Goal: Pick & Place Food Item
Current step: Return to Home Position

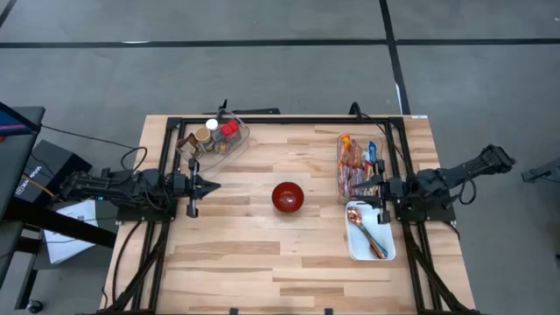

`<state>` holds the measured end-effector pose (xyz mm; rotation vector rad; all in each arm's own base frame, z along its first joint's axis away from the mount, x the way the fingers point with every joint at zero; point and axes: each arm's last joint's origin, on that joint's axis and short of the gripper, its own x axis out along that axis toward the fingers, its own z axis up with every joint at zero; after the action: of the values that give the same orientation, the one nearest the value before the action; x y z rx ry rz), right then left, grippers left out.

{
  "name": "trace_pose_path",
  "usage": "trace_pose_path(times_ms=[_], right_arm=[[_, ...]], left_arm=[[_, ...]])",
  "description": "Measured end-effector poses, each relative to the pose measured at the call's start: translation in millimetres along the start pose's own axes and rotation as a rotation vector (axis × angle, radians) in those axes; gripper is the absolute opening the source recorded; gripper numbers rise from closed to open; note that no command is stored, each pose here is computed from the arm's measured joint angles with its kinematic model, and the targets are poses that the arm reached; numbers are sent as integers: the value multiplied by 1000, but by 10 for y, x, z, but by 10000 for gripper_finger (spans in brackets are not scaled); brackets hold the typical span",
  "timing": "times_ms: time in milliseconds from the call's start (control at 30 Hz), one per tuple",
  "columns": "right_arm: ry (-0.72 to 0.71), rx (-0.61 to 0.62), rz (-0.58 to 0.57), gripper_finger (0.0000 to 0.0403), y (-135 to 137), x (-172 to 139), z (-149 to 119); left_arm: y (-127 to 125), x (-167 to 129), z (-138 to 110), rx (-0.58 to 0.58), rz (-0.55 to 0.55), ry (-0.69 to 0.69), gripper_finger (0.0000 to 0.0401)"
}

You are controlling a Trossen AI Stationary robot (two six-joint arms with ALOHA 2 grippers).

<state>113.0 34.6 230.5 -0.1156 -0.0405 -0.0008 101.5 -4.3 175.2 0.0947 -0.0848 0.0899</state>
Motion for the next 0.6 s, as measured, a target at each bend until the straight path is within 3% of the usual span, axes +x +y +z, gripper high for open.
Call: trace_pose_path(times_ms=[600], right_arm=[[-59,78,101,111,-94,-247,-411]], left_arm=[[0,0,-1,0,0,0,1]])
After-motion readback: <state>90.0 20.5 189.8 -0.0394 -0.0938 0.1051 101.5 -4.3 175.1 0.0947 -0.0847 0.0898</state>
